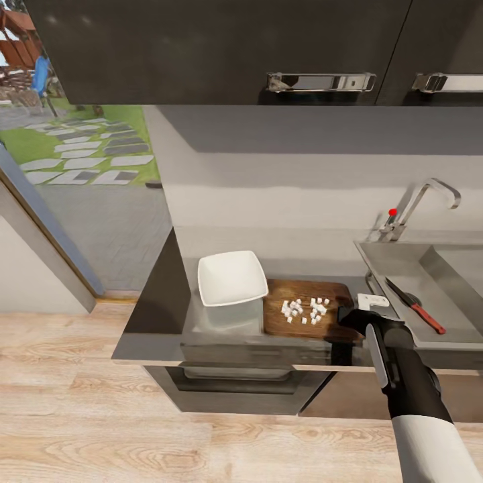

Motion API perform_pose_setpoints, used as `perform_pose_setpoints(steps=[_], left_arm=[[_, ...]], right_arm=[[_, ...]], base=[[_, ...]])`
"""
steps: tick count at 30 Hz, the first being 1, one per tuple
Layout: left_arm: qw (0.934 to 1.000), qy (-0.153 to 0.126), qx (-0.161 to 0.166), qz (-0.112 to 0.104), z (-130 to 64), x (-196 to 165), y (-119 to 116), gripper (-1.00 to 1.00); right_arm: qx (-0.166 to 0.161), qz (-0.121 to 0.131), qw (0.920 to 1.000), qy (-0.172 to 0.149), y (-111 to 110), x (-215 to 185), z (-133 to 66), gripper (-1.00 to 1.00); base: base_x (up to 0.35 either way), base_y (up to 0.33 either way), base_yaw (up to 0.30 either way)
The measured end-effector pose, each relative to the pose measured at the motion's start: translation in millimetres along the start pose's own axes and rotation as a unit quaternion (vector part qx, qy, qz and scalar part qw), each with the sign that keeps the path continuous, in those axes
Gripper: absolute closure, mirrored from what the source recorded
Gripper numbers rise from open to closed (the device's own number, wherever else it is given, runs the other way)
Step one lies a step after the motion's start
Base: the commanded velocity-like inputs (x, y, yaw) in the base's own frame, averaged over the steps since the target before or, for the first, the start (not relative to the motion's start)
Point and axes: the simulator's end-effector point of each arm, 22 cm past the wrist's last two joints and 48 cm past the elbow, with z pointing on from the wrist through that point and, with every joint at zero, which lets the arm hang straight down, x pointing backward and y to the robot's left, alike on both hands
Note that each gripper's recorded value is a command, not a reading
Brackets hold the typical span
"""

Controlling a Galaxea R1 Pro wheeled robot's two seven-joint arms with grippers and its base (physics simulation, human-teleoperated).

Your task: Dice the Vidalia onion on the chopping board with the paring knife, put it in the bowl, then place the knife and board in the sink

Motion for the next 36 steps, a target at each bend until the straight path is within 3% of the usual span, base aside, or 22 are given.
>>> perform_pose_setpoints(steps=[12,36], left_arm=[[1.0,-0.001,0.0,0.0,0.1,-0.5,-0.1,-1.0],[0.9998,-0.019,0.001,-0.001,2.9,-12.9,-0.6,-1.0]], right_arm=[[-0.002,0.001,1.0,0.0,1.1,-0.2,-0.2,1.0],[-0.007,0.007,0.9999,-0.01,2.6,-11.8,-11.9,1.0]], base=[[0.0,0.0,-0.01],[0.0,0.0,-0.107]])
